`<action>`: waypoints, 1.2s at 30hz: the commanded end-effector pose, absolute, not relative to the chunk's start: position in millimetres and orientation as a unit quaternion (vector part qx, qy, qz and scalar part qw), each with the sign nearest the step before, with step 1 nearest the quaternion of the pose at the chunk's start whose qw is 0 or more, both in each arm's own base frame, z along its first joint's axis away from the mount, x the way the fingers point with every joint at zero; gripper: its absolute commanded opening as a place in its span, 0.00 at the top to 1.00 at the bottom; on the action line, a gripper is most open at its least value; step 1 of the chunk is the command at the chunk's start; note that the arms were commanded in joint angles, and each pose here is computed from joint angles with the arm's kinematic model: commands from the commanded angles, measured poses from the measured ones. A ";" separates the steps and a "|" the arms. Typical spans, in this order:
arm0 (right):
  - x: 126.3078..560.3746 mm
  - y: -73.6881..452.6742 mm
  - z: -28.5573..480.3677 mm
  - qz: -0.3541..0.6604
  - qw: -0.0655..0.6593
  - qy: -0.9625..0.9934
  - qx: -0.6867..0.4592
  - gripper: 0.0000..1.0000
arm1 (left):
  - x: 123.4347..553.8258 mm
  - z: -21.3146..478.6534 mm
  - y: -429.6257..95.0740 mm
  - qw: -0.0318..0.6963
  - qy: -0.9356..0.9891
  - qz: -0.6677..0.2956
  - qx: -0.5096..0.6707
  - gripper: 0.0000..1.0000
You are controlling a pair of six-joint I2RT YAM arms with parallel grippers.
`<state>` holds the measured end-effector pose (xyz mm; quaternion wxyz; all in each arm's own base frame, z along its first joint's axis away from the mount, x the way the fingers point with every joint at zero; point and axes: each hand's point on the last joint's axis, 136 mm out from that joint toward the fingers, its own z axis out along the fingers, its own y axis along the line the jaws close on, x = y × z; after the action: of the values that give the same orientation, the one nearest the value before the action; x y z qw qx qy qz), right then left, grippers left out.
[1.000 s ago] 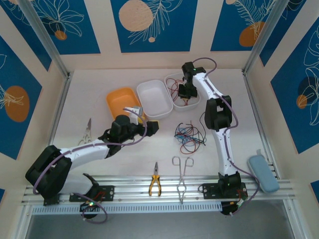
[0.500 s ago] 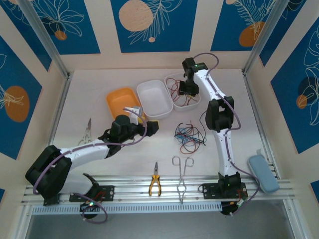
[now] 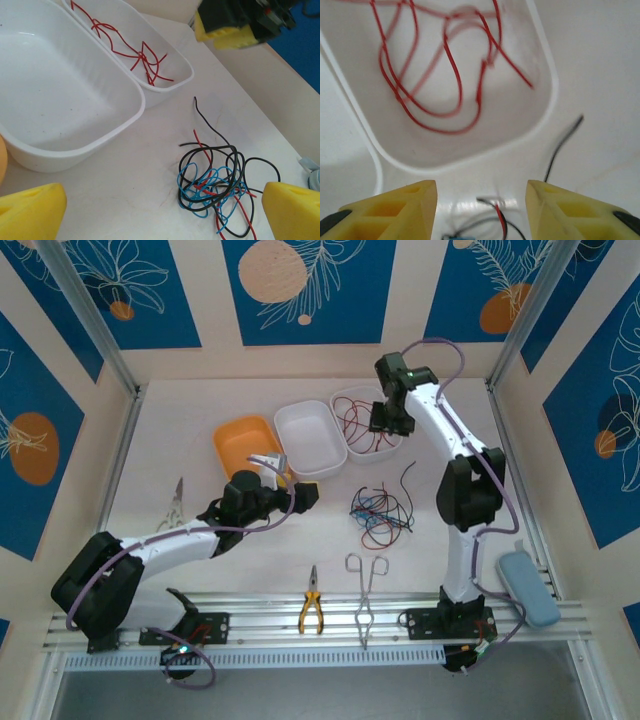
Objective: Untangle the cables
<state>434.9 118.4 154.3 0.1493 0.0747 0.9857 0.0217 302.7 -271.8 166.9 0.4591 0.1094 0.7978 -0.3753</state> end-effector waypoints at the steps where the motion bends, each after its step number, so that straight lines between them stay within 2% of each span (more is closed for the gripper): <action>1: 406.2 121.8 173.5 0.059 0.168 0.979 0.102 0.51 | 307.7 179.4 -276.8 0.462 0.789 -0.392 0.107 0.00; 6: 354.9 121.5 158.1 0.088 0.139 0.980 0.113 0.53 | 307.5 175.4 -279.9 0.454 0.792 -0.391 0.115 0.00; 10: 334.3 113.9 136.4 0.086 0.108 0.983 0.121 0.56 | 309.6 172.4 -285.2 0.447 0.794 -0.393 0.122 0.00; 29: 380.8 125.6 41.2 0.054 0.082 0.992 0.081 0.63 | 310.5 166.8 -296.4 0.430 0.793 -0.416 0.118 0.00; 36: 374.5 123.3 28.0 0.051 0.067 0.993 0.086 0.72 | 311.5 165.9 -297.4 0.429 0.794 -0.415 0.118 0.00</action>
<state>373.4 122.9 29.1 0.0641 0.0868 0.9929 0.0493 306.8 -290.9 155.0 0.4236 0.1137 0.8039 -0.4017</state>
